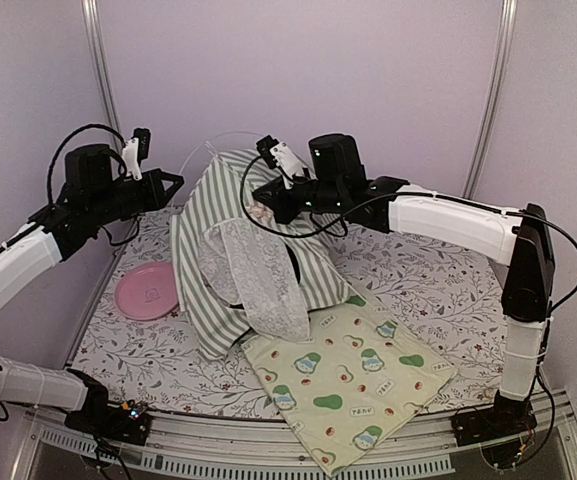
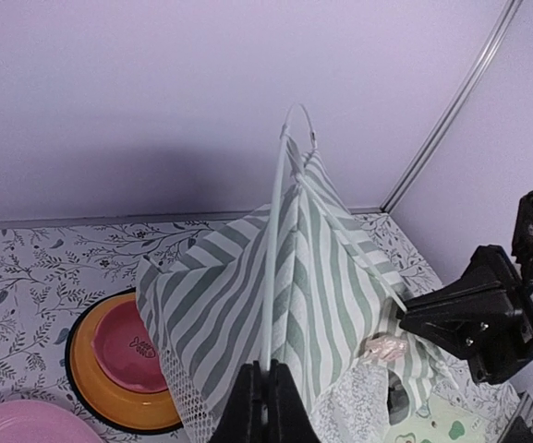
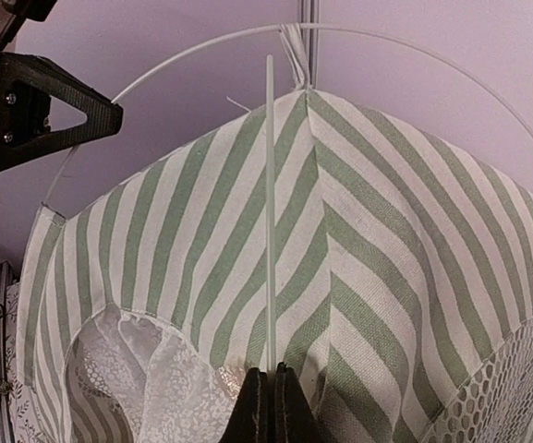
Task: Set up the pet tent
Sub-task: Attach the tent pole to the pole socket of the pet tent.
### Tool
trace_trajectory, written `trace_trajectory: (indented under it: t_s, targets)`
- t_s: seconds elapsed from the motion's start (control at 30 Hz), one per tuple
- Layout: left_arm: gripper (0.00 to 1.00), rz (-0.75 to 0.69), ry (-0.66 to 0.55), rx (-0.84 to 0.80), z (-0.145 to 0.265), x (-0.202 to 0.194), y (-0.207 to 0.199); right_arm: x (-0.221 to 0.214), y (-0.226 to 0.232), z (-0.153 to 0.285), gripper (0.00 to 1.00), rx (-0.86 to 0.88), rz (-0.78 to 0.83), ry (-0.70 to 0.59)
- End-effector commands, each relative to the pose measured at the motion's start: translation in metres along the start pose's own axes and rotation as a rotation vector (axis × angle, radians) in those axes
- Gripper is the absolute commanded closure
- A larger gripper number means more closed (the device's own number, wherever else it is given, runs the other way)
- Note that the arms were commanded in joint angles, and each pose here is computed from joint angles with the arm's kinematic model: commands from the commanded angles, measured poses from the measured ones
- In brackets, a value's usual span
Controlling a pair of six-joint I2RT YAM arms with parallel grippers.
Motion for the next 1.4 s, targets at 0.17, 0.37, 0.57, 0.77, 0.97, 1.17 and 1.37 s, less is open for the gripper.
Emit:
trace_trajectory:
  t_s: [0.17, 0.37, 0.57, 0.77, 0.97, 1.17, 1.37]
  targets:
    - [1.0, 0.003, -0.134, 0.004, 0.012, 0.027, 0.002, -0.011, -0.011, 0.0, 1.0, -0.049, -0.048, 0.074]
    - [1.0, 0.006, -0.119, 0.005, 0.009, 0.021, 0.003, -0.006, -0.002, 0.004, 1.0, 0.006, -0.043, 0.045]
    - [1.0, 0.004, -0.123, -0.009, 0.01, 0.021, 0.001, -0.005, -0.005, -0.001, 1.0, -0.008, -0.055, 0.053]
    - [1.0, 0.0, -0.126, -0.022, 0.011, 0.022, -0.002, -0.005, -0.006, -0.006, 1.0, -0.011, -0.062, 0.056]
    - [1.0, -0.002, -0.125, -0.028, 0.012, 0.021, -0.002, -0.005, -0.007, -0.009, 1.0, -0.022, -0.071, 0.062]
    - [1.0, -0.002, -0.122, -0.029, 0.013, 0.019, -0.002, -0.004, -0.011, -0.01, 1.0, -0.042, -0.082, 0.055]
    - [1.0, -0.005, -0.115, -0.022, 0.013, 0.017, -0.001, -0.003, -0.007, -0.008, 1.0, -0.023, -0.082, 0.051]
Point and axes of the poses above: each gripper's point midway between its finger pads, its own z axis back along the fingers, its own y axis along the line the jaws close on, x = y × z, the point moved 3 cm from there along z, back along the fingers, and after that the axes turned 11 degrees about -z, right-handed, at the moved point
